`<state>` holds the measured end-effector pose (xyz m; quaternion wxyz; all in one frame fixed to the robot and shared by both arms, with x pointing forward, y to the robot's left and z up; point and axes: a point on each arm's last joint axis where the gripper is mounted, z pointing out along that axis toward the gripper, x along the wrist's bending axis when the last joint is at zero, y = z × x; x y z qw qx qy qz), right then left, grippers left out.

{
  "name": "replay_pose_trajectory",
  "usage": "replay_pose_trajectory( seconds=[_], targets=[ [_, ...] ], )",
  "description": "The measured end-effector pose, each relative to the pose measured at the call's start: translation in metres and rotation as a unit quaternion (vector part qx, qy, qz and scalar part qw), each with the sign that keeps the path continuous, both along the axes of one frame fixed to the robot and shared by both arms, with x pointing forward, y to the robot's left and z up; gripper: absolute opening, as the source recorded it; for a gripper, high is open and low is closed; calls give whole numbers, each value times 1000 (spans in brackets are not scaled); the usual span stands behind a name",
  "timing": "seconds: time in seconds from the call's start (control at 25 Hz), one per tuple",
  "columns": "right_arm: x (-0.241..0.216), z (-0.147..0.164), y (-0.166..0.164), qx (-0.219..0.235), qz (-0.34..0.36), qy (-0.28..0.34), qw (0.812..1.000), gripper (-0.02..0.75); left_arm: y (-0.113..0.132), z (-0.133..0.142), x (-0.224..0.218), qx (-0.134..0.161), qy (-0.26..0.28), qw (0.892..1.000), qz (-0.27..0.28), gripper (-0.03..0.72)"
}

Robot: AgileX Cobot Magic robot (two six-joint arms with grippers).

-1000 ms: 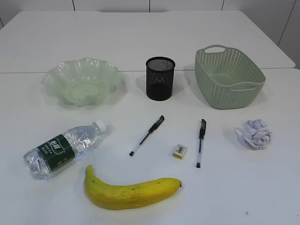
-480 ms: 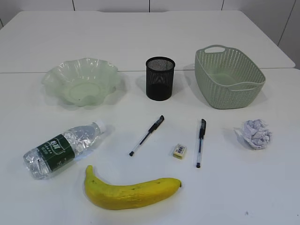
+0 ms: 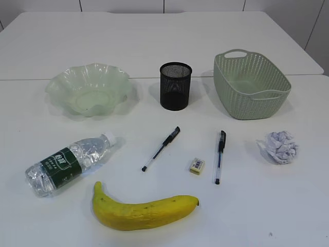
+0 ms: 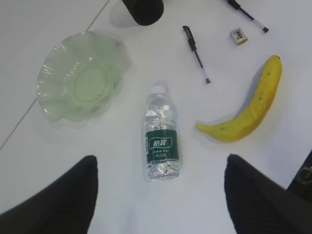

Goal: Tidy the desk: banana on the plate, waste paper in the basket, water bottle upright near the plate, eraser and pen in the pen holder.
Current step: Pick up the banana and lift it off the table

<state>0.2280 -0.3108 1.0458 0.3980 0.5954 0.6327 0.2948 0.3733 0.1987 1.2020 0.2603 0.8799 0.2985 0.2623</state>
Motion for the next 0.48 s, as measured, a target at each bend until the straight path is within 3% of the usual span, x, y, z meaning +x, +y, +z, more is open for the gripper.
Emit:
replay_pose_trajectory(
  seconds=[0.32, 0.48],
  targets=[
    [0, 0, 0, -1, 0, 0, 1000, 567, -29, -10, -4, 52, 2, 996, -65, 573],
    [0, 0, 0, -1, 0, 0, 1000, 567, -35, -12, -6, 62, 3, 995, -81, 573]
  ],
)
